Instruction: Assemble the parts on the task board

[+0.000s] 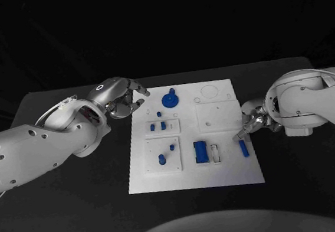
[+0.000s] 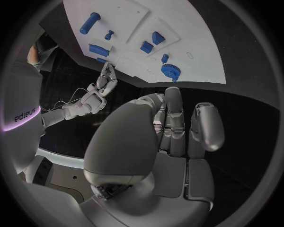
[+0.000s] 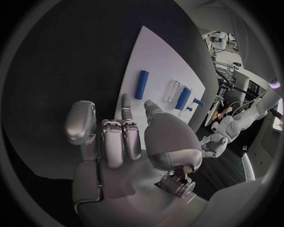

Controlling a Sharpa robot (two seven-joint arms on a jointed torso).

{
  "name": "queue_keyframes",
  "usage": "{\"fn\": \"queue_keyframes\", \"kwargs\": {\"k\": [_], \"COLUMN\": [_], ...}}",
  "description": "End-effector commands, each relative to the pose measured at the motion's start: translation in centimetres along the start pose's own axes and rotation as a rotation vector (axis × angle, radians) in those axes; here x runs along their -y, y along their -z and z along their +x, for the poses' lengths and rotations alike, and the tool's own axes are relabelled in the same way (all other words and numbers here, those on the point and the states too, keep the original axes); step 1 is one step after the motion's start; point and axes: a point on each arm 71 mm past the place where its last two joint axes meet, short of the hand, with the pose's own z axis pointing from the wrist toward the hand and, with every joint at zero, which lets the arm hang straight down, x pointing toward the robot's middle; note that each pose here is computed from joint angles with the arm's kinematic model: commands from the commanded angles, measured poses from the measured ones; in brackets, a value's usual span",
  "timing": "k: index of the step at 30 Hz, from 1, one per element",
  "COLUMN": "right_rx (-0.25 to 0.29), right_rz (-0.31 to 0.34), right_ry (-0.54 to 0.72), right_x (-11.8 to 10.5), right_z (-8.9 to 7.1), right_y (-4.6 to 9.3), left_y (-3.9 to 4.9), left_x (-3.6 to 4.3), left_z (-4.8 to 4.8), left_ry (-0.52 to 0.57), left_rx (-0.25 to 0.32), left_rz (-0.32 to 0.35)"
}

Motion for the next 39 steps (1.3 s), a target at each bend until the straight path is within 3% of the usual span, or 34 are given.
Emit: {"fn": "queue_keyframes", "kwargs": {"k": [1,21,39], "right_rx": [-0.03,-0.087,-0.103], "right_rz": [0.008,0.001,-0.002], "right_ry": [0.021,-0.042,-0.109], "right_x": [0.1,0.2,0.3], "right_z": [0.5,1.6,2.0], "right_y": [-0.1,-1.1,-1.7], "left_y": [-0.08,-0.12,-0.12], "left_x": [0.17,0.19,0.16], "left_z": [0.05,0.12,0.13], "left_ry": [-0.002,-0.002,-0.002], "left_rx": [-0.004,-0.012,-0.013], "left_rz": [0.008,0.006,0.005]}}
